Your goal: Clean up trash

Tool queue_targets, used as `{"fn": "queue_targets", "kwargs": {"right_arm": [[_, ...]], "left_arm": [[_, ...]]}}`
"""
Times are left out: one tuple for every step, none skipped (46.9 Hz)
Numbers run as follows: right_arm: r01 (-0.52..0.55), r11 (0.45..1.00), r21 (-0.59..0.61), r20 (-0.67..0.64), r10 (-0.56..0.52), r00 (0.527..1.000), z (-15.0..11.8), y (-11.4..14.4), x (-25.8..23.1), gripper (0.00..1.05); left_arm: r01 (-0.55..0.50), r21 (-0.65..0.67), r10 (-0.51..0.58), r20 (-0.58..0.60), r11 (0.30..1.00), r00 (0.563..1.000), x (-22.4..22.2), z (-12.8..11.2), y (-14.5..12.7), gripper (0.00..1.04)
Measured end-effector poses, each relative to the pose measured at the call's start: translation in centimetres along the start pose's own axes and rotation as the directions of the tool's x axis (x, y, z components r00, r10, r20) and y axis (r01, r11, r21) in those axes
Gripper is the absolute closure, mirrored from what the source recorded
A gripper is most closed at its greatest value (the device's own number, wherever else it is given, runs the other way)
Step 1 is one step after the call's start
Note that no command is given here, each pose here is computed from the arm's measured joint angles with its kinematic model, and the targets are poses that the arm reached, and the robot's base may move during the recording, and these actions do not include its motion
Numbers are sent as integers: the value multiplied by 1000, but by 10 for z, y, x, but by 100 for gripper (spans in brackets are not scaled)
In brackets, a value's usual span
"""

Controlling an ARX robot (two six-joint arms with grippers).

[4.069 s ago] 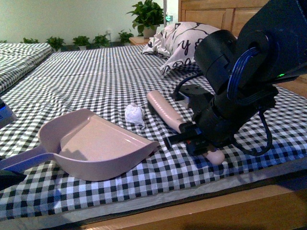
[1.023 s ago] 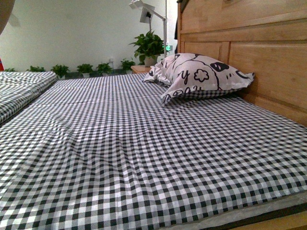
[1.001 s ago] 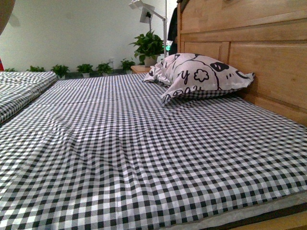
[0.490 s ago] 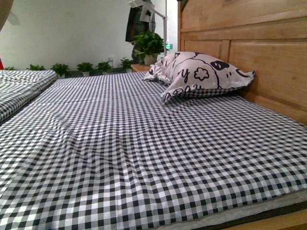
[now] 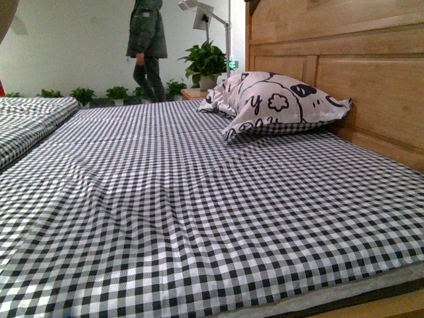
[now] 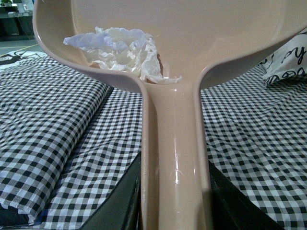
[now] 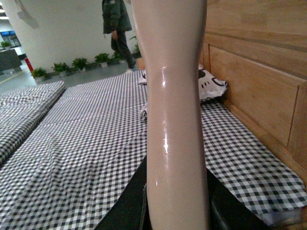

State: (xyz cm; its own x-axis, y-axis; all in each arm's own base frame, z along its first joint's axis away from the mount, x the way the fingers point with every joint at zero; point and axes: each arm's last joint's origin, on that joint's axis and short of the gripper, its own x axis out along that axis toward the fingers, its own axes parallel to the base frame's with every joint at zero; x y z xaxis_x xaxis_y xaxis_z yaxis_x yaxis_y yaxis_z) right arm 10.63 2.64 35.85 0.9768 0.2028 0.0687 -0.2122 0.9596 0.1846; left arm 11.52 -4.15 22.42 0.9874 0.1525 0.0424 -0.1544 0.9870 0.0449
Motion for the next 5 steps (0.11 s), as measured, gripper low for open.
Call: {"fn": "queue_targets", "kwargs": {"right_arm": [[0,1000,0,0,0,1000,0,0,0,85],[0,1000,0,0,0,1000,0,0,0,85],[0,1000,0,0,0,1000,0,0,0,85],[0,1000,0,0,0,1000,0,0,0,85],[0,1000,0,0,0,1000,0,0,0,85]], "left_arm": [[0,0,0,0,1000,1000,0,0,0,77],[0,0,0,0,1000,1000,0,0,0,77],[0,0,0,0,1000,1000,0,0,0,77],[0,0,0,0,1000,1000,0,0,0,77],[0,0,0,0,1000,1000,0,0,0,77]]}}
